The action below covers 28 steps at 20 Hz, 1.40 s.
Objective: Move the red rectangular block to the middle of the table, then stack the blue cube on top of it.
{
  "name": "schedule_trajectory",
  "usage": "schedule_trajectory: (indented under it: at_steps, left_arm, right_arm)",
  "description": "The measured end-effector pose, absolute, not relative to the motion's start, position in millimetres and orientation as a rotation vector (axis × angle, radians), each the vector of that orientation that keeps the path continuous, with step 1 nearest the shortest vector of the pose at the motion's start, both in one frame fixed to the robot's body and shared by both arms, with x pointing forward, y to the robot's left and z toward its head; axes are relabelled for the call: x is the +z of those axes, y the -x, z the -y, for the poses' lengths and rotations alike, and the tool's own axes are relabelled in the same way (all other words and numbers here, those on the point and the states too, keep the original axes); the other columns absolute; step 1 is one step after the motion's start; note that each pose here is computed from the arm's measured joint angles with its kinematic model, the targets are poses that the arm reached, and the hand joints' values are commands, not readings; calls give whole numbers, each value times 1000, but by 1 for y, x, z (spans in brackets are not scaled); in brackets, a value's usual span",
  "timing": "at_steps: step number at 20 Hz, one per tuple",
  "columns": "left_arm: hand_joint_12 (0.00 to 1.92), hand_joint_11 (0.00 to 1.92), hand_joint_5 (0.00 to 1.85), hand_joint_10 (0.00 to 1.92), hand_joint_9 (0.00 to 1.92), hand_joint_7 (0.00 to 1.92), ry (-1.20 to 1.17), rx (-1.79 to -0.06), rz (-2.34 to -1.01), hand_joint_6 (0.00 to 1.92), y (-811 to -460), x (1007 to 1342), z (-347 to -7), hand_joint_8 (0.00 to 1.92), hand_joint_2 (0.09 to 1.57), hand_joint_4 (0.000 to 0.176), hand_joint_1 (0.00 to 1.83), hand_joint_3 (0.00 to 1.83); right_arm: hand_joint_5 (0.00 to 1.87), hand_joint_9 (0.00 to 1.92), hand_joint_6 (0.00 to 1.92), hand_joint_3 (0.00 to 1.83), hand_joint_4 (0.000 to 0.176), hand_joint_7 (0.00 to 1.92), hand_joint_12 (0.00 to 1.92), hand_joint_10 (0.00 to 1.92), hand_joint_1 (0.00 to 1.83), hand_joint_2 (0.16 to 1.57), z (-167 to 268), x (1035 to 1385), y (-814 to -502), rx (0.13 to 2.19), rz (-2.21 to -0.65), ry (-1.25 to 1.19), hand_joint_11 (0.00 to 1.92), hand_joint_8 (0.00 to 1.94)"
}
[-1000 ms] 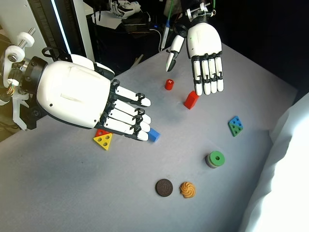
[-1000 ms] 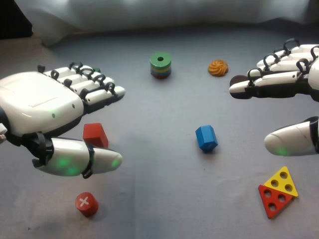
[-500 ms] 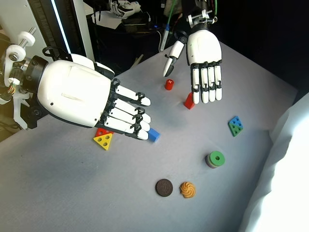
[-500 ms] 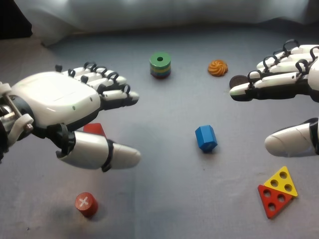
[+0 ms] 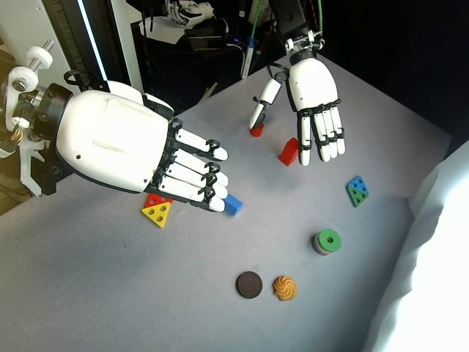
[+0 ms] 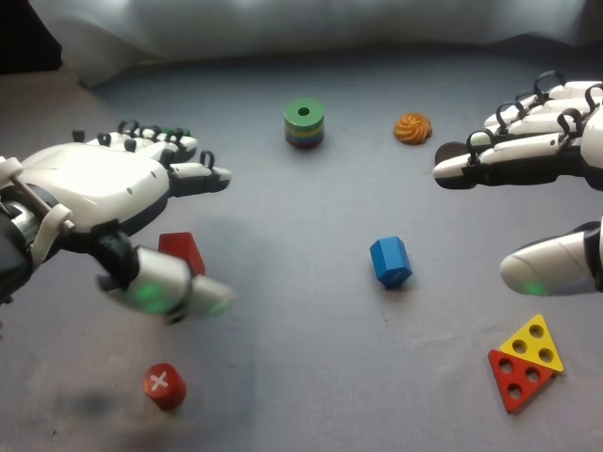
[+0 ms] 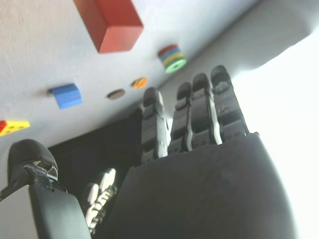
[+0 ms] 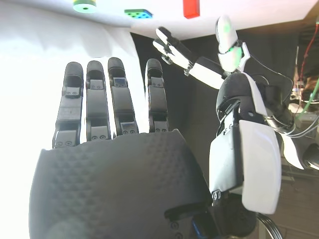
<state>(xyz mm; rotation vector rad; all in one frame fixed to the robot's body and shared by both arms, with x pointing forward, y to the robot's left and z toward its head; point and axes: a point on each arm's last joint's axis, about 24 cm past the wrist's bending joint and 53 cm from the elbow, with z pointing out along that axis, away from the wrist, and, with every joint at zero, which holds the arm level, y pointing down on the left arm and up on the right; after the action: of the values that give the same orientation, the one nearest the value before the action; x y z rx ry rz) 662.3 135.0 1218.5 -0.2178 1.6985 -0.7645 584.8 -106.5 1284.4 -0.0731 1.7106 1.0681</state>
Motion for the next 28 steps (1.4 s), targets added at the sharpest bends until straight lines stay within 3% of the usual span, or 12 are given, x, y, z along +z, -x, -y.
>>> schedule_trajectory:
  at_steps: [3, 9, 16, 17, 19, 23, 25, 28]
  left_arm:
    - [10, 9, 288, 0, 0, 15, 246, -752, -1707, 17, -668, 1211, -139, 5, 921, 98, 815, 12]
    - [29, 1, 356, 0, 0, 83, 293, -749, -1742, 11, -669, 1193, -138, 12, 987, 75, 779, 16]
    - [4, 8, 417, 0, 0, 77, 347, -755, -1742, 15, -678, 1186, -136, 3, 996, 72, 769, 7]
    - [7, 15, 412, 0, 0, 80, 353, -748, -1742, 11, -679, 1185, -138, 3, 1010, 63, 755, 12]
    - [14, 27, 417, 0, 0, 86, 353, -731, -1746, 10, -680, 1181, -140, 4, 1022, 67, 728, 13]
    - [13, 13, 419, 0, 0, 82, 365, -721, -1762, 6, -680, 1174, -144, 1, 1070, 49, 714, 22]
    - [11, 5, 436, 0, 0, 91, 376, -714, -1757, 12, -681, 1174, -147, 4, 1076, 60, 708, 21]
    - [23, 23, 443, 0, 0, 103, 390, -716, -1760, 11, -682, 1171, -145, 6, 1100, 61, 672, 22]
  right_arm:
    - [203, 106, 4, 0, 0, 150, 299, 6, 88, 1098, 106, 1284, -585, 1067, -1712, 73, 0, 5]
    - [220, 114, 4, 1, 0, 163, 303, 3, 117, 1098, 107, 1284, -585, 1067, -1712, 73, 0, 3]
    - [231, 123, 4, 0, 0, 178, 317, 3, 131, 1098, 105, 1284, -583, 1070, -1714, 77, 0, 4]
    - [239, 134, 4, 0, 0, 191, 339, 5, 123, 1099, 103, 1284, -582, 1073, -1714, 80, 0, 5]
    - [229, 130, 0, 1, 0, 185, 322, 1, 118, 1102, 100, 1284, -579, 1071, -1713, 95, 0, 0]
    - [267, 156, 5, 0, 0, 216, 377, 4, 139, 1102, 92, 1288, -572, 1013, -1681, 197, 0, 3]
    - [256, 143, 0, 0, 0, 207, 333, 1, 121, 1104, 89, 1298, -570, 1052, -1655, 182, 0, 1]
    - [263, 158, 4, 4, 0, 222, 330, 6, 101, 1112, 89, 1296, -570, 1049, -1661, 180, 0, 6]
